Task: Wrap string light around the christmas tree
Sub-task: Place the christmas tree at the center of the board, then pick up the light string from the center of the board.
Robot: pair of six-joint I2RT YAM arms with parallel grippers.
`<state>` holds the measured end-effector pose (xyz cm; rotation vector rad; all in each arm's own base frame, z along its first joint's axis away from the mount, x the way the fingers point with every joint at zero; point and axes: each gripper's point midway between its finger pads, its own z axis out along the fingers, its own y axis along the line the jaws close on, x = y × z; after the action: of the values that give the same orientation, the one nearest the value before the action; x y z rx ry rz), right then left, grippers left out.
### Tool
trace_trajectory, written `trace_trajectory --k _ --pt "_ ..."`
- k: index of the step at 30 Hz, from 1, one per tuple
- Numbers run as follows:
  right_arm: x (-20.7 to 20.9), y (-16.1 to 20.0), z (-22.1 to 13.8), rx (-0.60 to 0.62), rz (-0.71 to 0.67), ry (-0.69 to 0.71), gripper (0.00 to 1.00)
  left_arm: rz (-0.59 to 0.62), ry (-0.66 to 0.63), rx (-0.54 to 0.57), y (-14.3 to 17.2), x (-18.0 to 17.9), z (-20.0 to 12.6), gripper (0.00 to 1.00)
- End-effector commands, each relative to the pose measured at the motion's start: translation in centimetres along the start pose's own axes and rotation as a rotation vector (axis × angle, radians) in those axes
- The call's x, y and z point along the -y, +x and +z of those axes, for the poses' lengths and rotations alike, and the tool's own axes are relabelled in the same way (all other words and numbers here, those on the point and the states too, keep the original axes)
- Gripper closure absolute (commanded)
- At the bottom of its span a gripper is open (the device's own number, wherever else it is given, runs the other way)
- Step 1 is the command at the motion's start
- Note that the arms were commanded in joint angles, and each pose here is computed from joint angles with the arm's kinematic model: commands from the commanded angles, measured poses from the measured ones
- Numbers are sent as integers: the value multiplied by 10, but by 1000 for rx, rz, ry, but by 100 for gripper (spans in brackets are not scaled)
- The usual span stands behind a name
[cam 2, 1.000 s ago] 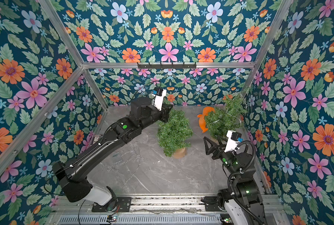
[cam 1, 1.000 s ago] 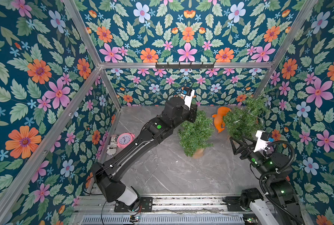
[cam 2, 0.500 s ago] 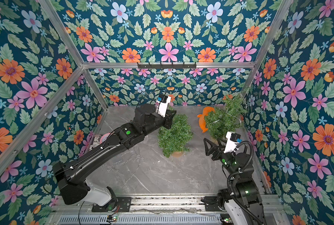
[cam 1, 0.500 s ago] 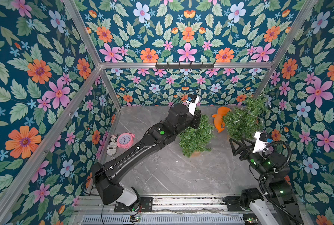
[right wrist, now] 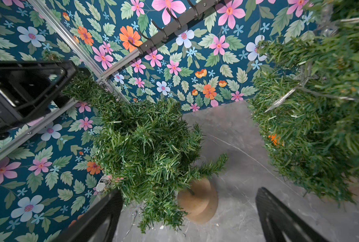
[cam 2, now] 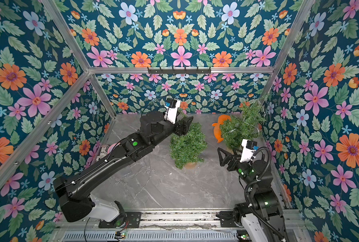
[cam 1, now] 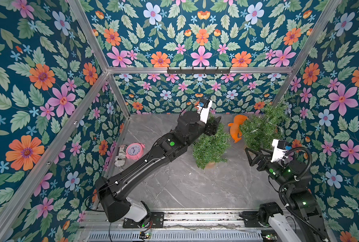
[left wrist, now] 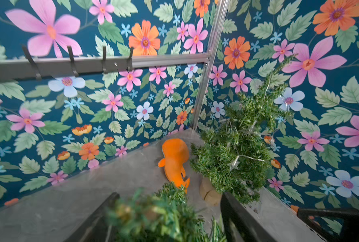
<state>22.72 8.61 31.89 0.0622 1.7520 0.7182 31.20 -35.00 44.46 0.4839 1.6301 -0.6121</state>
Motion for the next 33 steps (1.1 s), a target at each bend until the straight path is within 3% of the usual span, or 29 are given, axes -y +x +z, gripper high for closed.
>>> trace_trajectory --k 1,3,8,17,22,25,30,33 --pt "-1 4 0 -38 10 6 0 63 -83 -5 -6 -14 -6 8" --pt "1 1 -2 -38 8 24 0 76 -108 4 -14 -20 -15 1" --pt "15 -9 -9 -8 15 132 0 79 -166 22 -35 -34 -44 0" --pt "1 -8 -7 -65 -5 79 0 -17 -282 49 -41 -70 -120 0" --pt "-3 -3 -8 -90 5 55 0 -112 -437 21 -12 -105 -162 1" --pt "-1 1 -9 -96 9 54 0 -182 -553 -14 13 -128 -187 7" --pt "4 9 -9 -78 16 53 0 -315 -783 -95 72 -163 -223 7" --pt "7 14 -11 -74 19 54 0 -383 -840 -131 106 -170 -231 6"
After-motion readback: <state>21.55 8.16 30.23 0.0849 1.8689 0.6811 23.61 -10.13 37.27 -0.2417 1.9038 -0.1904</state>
